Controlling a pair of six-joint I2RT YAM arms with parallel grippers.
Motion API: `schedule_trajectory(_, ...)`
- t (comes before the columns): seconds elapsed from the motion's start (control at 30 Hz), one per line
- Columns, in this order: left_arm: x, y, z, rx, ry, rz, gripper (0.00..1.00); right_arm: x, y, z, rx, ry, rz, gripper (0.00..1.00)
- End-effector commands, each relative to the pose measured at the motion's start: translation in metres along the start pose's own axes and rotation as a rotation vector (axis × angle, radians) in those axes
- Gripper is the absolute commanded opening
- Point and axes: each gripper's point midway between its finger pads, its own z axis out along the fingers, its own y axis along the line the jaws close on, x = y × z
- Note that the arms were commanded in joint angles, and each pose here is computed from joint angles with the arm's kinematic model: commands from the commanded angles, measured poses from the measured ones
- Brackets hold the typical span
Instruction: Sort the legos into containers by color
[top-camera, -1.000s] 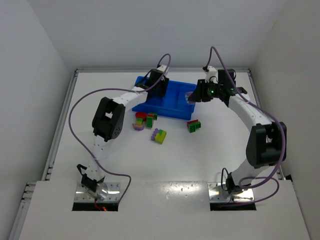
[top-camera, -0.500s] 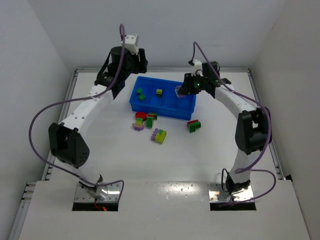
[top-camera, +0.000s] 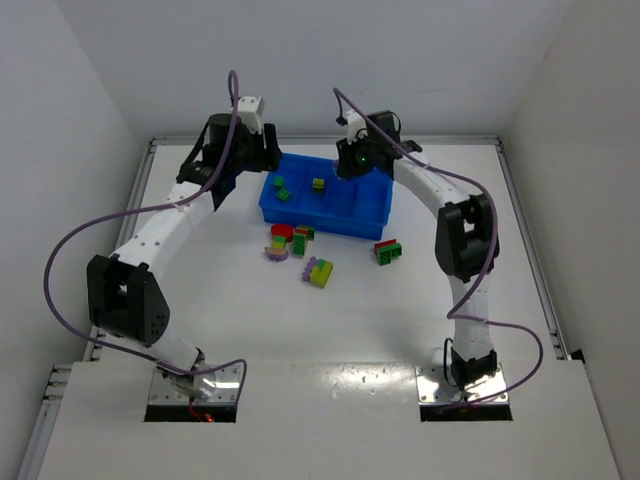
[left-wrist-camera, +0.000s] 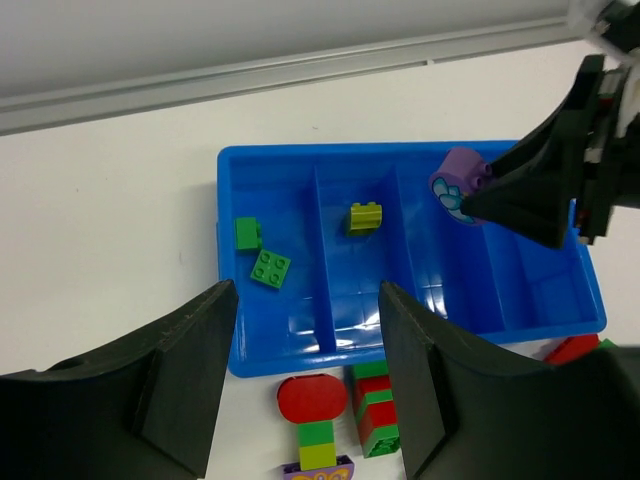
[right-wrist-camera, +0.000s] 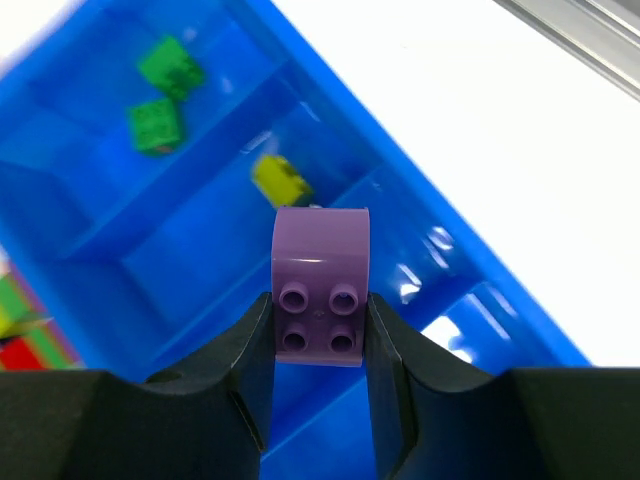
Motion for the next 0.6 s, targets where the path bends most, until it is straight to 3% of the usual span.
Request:
schedule_trajectory(0.0,-0.028,-0.004,-0.019,0.032,-0.076,-0.025,0.64,-0.011,-0.018,0.002,0.067,-0.003,-0.103,0.05)
schedule_trajectory(0.57,-0.008,0.001,-0.014,0.047,-0.027,-0.043,0.64,0.024,-0.035,0.03,0.081,0.097,-0.238,0.23)
